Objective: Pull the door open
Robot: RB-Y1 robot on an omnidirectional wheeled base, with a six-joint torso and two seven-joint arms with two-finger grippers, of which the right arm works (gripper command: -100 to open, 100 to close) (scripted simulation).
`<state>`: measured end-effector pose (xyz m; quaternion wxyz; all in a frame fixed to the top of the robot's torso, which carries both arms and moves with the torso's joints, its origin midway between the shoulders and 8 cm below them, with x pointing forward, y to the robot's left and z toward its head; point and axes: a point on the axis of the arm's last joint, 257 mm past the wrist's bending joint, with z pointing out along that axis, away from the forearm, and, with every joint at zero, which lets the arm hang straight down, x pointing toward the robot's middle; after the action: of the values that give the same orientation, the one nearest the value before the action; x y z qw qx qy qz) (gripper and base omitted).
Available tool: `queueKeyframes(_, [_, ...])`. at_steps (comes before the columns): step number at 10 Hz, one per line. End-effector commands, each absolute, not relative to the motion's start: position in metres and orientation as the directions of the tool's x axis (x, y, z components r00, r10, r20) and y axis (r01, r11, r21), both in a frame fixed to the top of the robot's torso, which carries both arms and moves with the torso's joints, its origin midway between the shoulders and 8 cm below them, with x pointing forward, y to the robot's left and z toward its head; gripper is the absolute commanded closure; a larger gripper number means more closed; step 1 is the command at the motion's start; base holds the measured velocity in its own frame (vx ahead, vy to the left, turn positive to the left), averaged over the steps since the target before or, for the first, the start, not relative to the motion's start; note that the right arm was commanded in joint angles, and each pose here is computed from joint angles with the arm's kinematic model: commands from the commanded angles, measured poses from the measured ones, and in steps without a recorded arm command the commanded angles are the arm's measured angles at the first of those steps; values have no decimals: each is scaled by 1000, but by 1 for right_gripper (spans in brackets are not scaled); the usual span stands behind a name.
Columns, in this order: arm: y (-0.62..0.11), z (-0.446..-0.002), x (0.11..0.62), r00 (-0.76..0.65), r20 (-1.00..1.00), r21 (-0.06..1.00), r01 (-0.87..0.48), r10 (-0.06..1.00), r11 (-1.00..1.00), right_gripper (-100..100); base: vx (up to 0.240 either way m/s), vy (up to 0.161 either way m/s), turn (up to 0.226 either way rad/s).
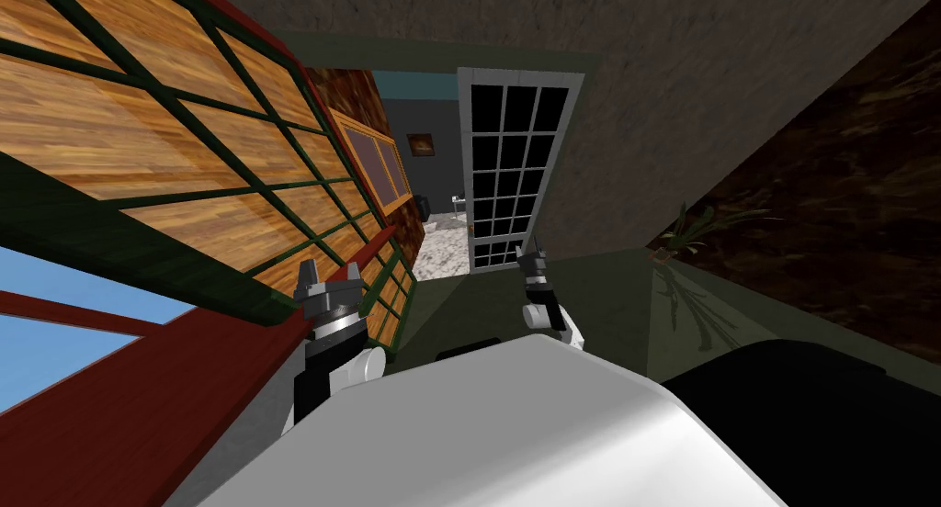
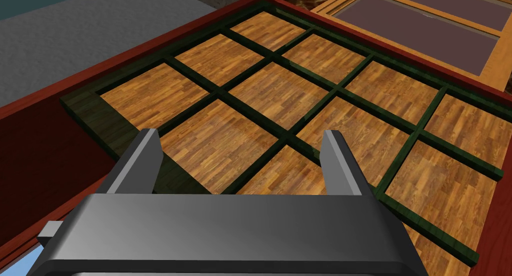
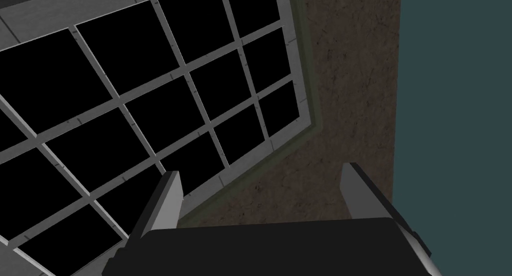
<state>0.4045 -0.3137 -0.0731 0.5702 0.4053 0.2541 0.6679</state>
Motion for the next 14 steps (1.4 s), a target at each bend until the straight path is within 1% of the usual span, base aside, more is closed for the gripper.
queueKeyframes(1, [-320,-83,409,-28,281,801,-543,959,-250,-100,93,-6,91])
queueKeyframes(8, [-352,-129,423,-41,410,785,-493,911,-375,-100,97,-8,101])
queueKeyframes(14, [-380,-170,431,-37,535,741,-459,844,-490,-100,101,-16,105])
